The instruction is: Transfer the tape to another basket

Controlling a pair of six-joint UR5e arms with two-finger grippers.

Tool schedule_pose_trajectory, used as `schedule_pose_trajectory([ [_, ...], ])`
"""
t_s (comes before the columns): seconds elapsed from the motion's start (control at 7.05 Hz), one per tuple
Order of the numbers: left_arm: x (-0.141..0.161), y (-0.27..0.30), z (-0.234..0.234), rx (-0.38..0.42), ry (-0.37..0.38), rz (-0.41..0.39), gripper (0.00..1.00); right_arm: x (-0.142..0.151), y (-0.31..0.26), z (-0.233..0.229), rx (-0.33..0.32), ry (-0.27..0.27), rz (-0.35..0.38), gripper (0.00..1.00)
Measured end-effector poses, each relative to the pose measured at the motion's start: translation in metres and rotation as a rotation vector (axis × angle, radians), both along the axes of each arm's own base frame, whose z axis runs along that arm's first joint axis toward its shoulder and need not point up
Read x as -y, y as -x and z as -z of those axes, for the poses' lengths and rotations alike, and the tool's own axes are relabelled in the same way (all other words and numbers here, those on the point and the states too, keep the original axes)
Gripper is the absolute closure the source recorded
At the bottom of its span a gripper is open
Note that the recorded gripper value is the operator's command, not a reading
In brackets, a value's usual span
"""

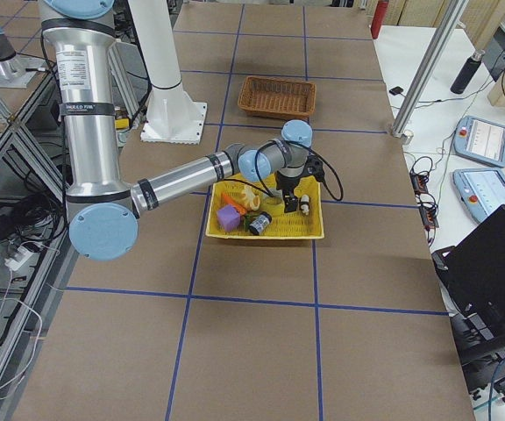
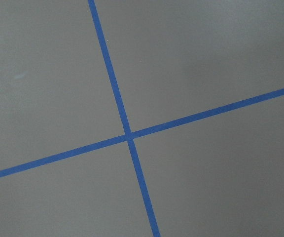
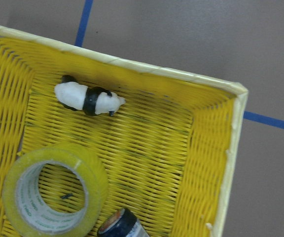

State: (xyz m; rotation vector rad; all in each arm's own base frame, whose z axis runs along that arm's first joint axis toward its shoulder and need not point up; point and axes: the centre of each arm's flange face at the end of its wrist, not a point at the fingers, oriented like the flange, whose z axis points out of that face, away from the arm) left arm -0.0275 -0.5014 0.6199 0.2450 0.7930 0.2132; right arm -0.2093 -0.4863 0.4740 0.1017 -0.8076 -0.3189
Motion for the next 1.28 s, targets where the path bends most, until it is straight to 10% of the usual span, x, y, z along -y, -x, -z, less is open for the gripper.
schedule_pose_trajectory([
  [0.85,-0.002,-0.001,-0.003,0.001,0.006,-0.001,0.02,0.003,0.07,-0.016,-0.048,0.011,0.078,0.08],
  [0.99,-0.002,-0.001,-0.004,0.001,0.008,-0.001,0.02,0.004,0.079,-0.02,-0.051,0.008,0.089,0.21],
  [1.28,-0.003,-0.001,-0.005,0.001,0.009,-0.002,0.02,0.008,0.088,-0.032,-0.054,0.009,0.097,1.0],
])
